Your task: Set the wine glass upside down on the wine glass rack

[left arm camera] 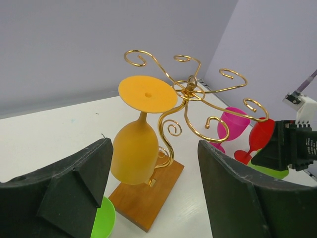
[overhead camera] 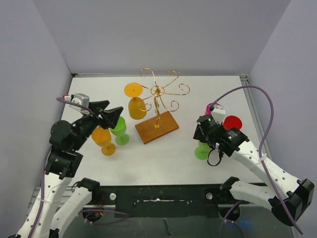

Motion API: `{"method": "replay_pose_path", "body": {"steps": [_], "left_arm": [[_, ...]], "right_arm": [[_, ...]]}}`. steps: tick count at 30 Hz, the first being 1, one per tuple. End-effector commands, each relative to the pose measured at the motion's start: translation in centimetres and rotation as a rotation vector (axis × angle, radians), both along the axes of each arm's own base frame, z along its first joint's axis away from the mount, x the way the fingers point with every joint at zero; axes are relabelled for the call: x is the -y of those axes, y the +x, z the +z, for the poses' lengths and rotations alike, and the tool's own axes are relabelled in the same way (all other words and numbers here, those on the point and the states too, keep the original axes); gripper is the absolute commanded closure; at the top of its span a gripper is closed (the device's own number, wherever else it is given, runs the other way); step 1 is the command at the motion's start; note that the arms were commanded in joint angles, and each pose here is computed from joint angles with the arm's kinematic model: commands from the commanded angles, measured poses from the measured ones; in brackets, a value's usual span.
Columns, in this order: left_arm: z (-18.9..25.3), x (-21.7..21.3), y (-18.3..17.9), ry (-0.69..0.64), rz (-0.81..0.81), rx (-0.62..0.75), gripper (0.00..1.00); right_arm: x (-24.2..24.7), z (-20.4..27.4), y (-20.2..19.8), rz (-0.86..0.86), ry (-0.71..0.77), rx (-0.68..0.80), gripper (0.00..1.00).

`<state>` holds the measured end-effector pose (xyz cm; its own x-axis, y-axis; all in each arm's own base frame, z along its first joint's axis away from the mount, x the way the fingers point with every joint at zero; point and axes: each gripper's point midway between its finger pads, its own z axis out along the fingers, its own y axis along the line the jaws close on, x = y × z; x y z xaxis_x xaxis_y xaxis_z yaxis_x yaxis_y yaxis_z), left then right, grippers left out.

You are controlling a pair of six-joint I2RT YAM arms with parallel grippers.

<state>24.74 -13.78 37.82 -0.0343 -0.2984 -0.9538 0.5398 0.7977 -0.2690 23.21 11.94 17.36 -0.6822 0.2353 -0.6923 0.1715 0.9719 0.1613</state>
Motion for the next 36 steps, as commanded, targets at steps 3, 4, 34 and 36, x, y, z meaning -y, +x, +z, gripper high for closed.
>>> {"method": "replay_pose_path", "body": {"steps": [3, 4, 34, 36], "left_arm": [[4.9, 0.6, -0.8, -0.059, -0.043, 0.122, 0.32], [5.1, 0.6, -0.8, -0.064, -0.048, 0.124, 0.32], [12.1, 4.1, -4.6, -0.242, -0.349, 0.231, 0.32], [13.1, 4.4, -4.6, -0.274, -0.376, 0.242, 0.32]], "right_arm": [[-1.2, -0.4, 1.0, 0.061, 0.050, 0.008, 0.61], [-1.2, -0.7, 1.1, 0.063, 0.050, 0.000, 0.63], [1.6, 15.7, 3.1, 0.051, 0.091, 0.432, 1.00], [2.1, 18.1, 3.3, 0.032, 0.097, 0.509, 1.00]]}}
